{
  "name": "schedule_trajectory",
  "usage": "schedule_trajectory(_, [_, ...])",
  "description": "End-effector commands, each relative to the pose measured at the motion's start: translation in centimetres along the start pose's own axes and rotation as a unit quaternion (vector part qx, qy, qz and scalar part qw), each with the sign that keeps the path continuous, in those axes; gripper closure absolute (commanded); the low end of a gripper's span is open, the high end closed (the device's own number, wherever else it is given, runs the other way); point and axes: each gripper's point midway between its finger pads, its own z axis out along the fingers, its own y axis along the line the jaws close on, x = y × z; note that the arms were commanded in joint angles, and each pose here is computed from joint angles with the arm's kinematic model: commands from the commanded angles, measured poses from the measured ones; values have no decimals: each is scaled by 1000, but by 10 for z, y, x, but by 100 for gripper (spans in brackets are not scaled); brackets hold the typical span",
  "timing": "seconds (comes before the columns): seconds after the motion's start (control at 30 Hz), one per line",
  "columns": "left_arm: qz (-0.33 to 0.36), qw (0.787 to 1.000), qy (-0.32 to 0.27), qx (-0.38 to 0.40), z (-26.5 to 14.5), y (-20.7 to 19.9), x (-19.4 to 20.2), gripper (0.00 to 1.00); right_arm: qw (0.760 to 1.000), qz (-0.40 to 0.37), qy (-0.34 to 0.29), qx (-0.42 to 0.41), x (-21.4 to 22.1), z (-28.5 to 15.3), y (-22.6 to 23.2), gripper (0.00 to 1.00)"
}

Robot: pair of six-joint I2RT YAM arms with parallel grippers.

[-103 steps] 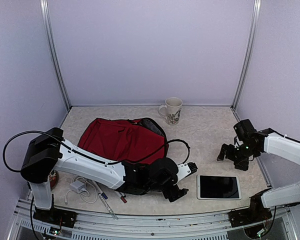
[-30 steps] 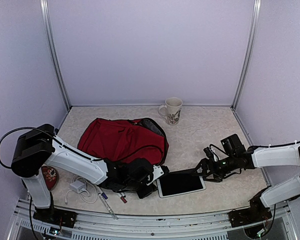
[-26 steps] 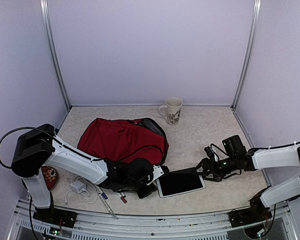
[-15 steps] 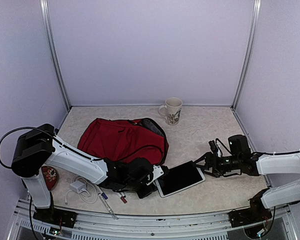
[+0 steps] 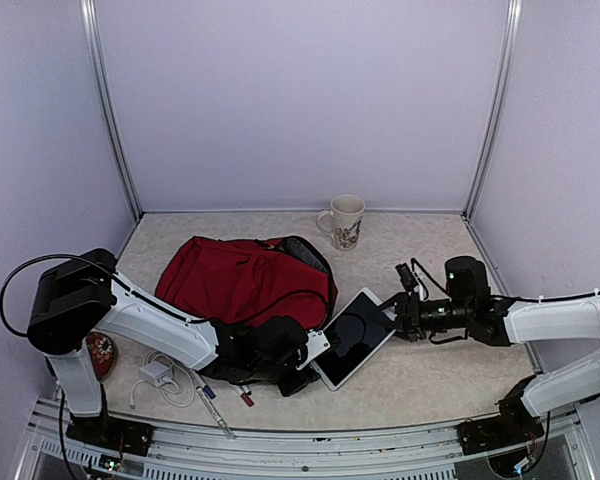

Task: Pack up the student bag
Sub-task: Pick up the iPad from the center of the board.

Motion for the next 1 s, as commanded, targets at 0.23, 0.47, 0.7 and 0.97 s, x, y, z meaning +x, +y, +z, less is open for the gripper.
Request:
schedule_trajectory(0.23, [9,998,68,4,24,-1,58,54,977,78,174,90,89,10,-45,31])
schedule_trajectory(0.47, [5,998,66,-4,20,4,60,53,988,30,129,80,48,22,-22,48])
schedule_trajectory(0.7, [-1,998,56,-3,19,5,55,53,994,21,85,59,30,26,-11,71])
schedule_trajectory(0.97, [-9,999,32,-7,7,10,38,51,996,-7,75,54,24,18,2,100])
